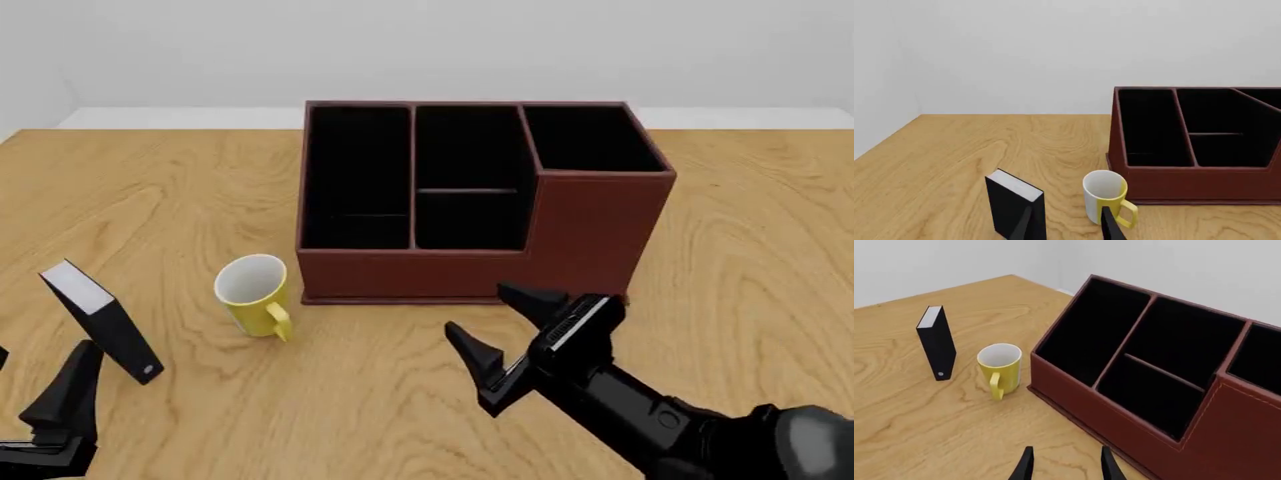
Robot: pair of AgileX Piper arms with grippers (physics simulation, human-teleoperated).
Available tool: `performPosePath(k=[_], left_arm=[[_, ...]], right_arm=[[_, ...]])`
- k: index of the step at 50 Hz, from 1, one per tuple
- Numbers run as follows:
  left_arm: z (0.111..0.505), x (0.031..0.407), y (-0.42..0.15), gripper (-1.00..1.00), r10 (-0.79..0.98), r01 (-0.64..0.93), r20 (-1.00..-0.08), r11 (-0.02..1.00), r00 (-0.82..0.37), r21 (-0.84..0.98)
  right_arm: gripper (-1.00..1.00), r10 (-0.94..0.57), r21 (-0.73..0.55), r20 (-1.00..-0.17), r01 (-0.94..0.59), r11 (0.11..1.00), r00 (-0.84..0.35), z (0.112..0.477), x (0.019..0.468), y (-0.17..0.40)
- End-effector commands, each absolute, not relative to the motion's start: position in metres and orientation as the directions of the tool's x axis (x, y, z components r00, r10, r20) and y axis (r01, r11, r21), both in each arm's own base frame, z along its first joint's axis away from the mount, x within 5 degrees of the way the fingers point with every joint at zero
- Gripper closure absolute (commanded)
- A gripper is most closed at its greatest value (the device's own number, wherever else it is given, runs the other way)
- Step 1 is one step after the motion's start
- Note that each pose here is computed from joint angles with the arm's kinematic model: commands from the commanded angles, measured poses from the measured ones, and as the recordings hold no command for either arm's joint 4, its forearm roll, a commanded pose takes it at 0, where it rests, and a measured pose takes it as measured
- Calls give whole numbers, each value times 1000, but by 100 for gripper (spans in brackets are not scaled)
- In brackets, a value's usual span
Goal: Pick up the yellow and white mug and place it to the right of the caddy.
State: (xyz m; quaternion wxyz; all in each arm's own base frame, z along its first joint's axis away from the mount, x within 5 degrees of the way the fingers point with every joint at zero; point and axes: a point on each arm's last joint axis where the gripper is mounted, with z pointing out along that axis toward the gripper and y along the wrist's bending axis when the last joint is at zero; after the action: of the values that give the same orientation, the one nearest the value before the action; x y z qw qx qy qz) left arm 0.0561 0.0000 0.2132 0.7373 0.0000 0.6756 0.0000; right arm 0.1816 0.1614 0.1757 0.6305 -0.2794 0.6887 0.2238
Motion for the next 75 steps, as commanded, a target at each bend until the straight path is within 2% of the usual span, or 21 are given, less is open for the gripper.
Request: performPosePath(k=[1, 45, 75], left_arm=[[213, 56, 0, -100, 0, 0, -996, 1000, 87, 0], [213, 56, 0, -100, 0, 0, -996, 1000, 87, 0], [213, 56, 0, -100, 0, 0, -996, 1000, 87, 0]], right_arm=[[-100, -99, -33, -993, -688, 725, -57, 174, 189, 178], [-100, -122, -26, -990, -742, 670, -75, 160, 208, 229], [-100, -155, -17, -982, -767, 642, -108, 137, 221, 263]])
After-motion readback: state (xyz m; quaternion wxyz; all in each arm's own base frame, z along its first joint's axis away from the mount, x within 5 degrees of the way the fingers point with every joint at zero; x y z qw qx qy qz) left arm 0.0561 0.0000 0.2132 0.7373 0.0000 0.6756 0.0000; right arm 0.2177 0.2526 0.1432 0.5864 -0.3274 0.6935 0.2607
